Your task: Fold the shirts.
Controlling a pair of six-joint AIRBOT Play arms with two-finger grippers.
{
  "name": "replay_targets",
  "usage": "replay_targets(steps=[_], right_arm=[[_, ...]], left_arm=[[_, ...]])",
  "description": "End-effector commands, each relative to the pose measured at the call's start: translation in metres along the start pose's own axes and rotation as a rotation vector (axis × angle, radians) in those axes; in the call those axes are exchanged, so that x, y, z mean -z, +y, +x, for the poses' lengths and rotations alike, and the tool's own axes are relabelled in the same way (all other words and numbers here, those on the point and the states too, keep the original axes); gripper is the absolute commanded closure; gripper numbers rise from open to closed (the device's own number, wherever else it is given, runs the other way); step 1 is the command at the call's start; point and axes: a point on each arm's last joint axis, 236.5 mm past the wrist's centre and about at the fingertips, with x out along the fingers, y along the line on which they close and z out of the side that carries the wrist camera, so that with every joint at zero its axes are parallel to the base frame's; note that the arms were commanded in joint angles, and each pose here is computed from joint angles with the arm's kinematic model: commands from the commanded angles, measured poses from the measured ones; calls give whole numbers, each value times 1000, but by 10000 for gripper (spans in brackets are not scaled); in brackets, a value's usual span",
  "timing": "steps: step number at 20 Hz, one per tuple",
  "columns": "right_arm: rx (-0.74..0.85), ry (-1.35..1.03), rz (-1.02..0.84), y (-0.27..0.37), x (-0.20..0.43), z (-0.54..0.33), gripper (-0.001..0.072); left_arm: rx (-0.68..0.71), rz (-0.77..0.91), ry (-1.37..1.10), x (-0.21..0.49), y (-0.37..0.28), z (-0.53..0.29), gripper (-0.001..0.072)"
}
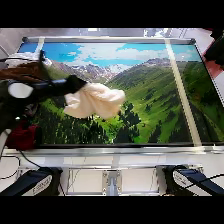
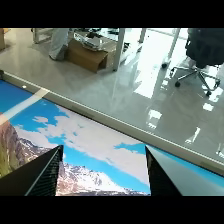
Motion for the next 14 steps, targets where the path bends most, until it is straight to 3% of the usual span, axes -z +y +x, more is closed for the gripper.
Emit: replay_targets(steps=[1,2,3,6,8,10,12,14], right_arm=[[63,121,-51,-14,27,-6,115],[90,173,-63,-22,41,-6,115],[127,233,-77,-33,57,-5,115],[270,451,-46,-72,118,-6,115],[280,611,23,-79,167,1,116],[209,755,84,-68,220,20,115],[134,864,181,-51,271,40,116],[21,939,268,-24,311,58,116]], left_arm=[[16,-37,15,23,-6,56,423],[1,-50,-45,5,1,52,170],[-17,-42,-113,-19,10,40,95],[-94,-65,-308,-90,53,-26,96],[-128,-152,-313,-101,86,-63,97],[-188,-234,-120,-61,120,-80,98],[-337,-285,116,6,160,-93,98],[-387,-341,192,47,179,-89,98]])
